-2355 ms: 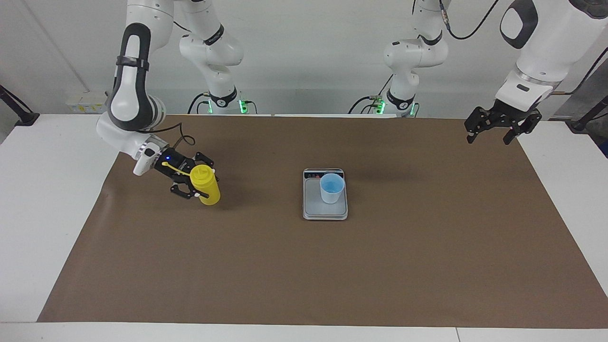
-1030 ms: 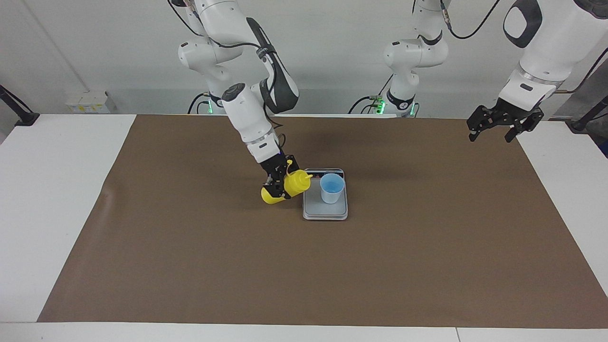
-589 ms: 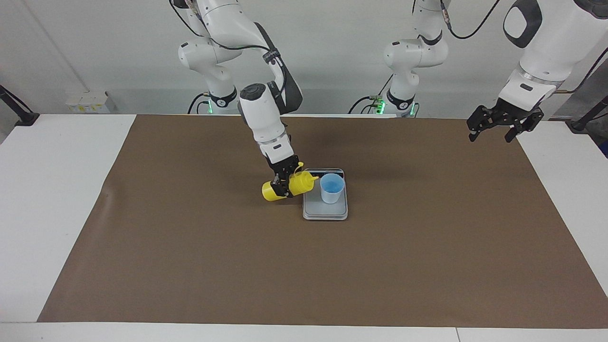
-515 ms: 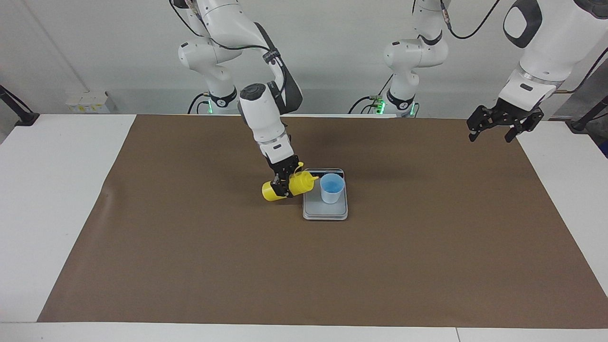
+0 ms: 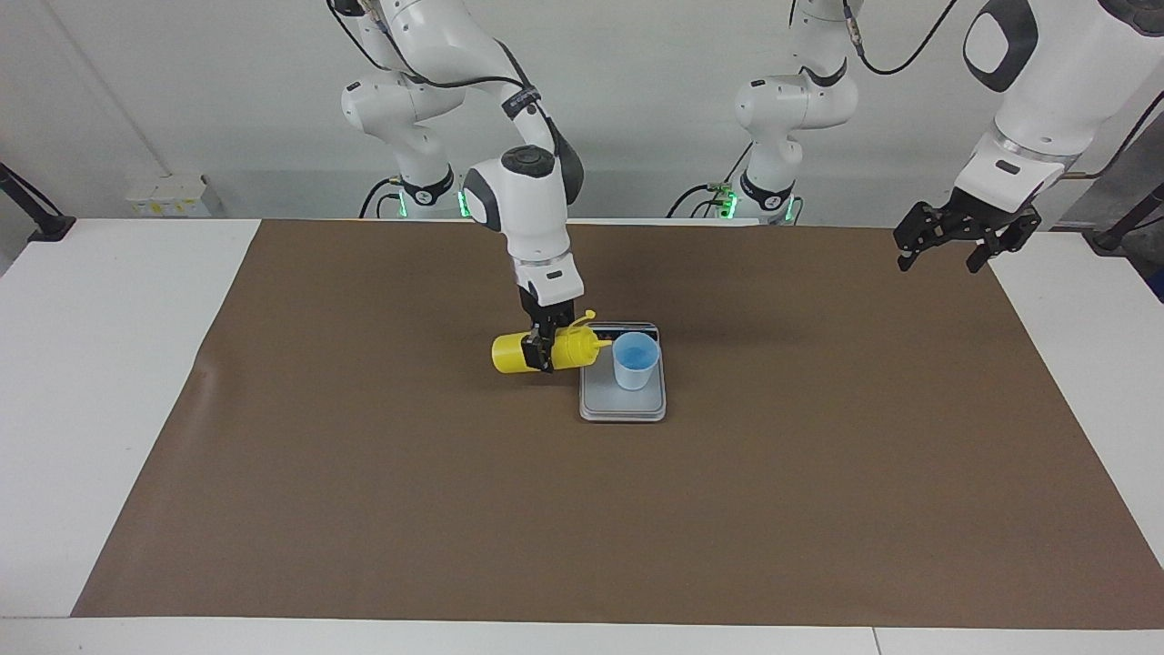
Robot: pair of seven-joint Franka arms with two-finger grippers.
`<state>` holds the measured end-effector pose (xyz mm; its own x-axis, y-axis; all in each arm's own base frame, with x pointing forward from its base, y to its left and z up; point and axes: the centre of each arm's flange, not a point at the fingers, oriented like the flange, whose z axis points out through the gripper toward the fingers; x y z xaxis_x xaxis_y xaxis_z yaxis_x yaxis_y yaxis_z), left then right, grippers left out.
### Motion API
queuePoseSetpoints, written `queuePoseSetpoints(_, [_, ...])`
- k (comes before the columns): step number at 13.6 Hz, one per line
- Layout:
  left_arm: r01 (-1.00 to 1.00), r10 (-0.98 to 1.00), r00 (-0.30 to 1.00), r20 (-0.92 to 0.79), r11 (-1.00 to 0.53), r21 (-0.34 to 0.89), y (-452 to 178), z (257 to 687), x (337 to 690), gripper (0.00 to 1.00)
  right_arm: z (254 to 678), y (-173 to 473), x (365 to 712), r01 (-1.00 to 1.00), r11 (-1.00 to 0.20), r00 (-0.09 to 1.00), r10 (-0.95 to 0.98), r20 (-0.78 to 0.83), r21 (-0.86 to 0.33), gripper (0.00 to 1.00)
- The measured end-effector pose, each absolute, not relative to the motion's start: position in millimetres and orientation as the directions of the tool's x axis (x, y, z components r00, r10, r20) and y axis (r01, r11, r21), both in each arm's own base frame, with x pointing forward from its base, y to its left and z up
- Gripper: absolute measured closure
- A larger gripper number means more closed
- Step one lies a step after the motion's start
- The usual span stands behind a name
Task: Pour seasoning into cup on scale with both arms
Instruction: 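Move the yellow bottle over the blue cup with the right gripper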
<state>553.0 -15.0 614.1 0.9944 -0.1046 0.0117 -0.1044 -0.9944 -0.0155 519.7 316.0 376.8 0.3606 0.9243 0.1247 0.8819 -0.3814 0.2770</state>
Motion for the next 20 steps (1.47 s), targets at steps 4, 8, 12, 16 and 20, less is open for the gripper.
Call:
queuePoseSetpoints(4, [-0.104, -0.105, 0.994, 0.012, -0.994, -0.016, -15, 614, 553, 0.00, 374, 344, 507, 0.866, -0.369, 0.379, 0.925, 0.039, 0.339, 0.48])
queuePoseSetpoints(8, [-0.104, -0.105, 0.994, 0.011, -0.994, -0.016, -15, 614, 553, 0.00, 365, 354, 502, 0.853, -0.344, 0.386, 0.922, -0.032, 0.393, 0.48])
queuePoseSetpoints(12, [-0.104, -0.105, 0.994, 0.011, -0.994, -0.015, -15, 614, 553, 0.00, 364, 357, 497, 0.840, -0.276, 0.374, 0.918, -0.130, 0.467, 0.48])
queuePoseSetpoints(16, [-0.104, -0.105, 0.994, 0.011, -0.994, -0.015, -15, 614, 553, 0.00, 369, 357, 497, 0.831, -0.235, 0.371, 0.909, -0.188, 0.503, 0.48])
queuePoseSetpoints(20, [-0.104, -0.105, 0.994, 0.011, -0.994, -0.015, -15, 614, 553, 0.00, 374, 376, 480, 0.786, -0.192, 0.398, 0.885, -0.242, 0.588, 0.50])
